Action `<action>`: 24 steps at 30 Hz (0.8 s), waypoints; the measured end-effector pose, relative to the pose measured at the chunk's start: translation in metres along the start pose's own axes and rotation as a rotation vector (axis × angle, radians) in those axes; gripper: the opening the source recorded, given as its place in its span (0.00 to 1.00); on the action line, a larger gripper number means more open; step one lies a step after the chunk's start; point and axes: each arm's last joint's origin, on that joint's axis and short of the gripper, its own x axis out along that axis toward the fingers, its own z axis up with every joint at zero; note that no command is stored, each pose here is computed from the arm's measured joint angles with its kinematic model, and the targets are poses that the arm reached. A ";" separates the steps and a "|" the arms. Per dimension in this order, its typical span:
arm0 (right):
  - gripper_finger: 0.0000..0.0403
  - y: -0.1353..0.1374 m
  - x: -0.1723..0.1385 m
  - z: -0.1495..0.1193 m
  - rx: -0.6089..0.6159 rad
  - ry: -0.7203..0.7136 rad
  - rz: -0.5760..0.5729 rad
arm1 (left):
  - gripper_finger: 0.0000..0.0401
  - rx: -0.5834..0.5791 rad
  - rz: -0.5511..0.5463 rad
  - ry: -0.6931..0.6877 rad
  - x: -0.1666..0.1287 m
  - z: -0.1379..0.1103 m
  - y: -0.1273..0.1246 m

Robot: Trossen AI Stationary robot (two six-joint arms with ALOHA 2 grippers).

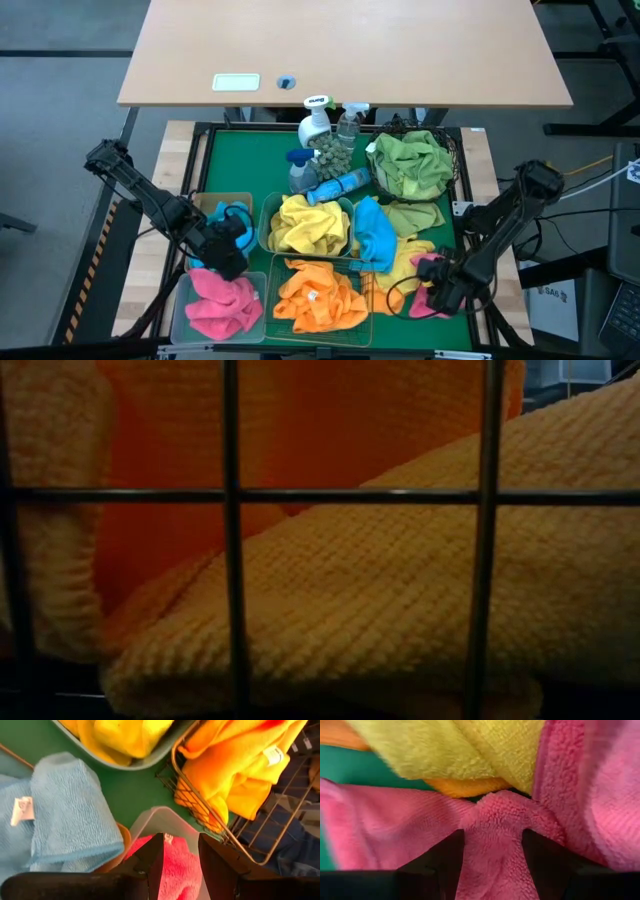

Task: Sort microfiber towel by color & place in baskets
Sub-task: Put the pink microfiber towel into the transparent bin

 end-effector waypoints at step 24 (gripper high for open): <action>0.08 0.033 -0.020 0.009 -0.115 0.054 -0.032 | 0.29 0.210 0.000 -0.442 -0.003 0.014 -0.011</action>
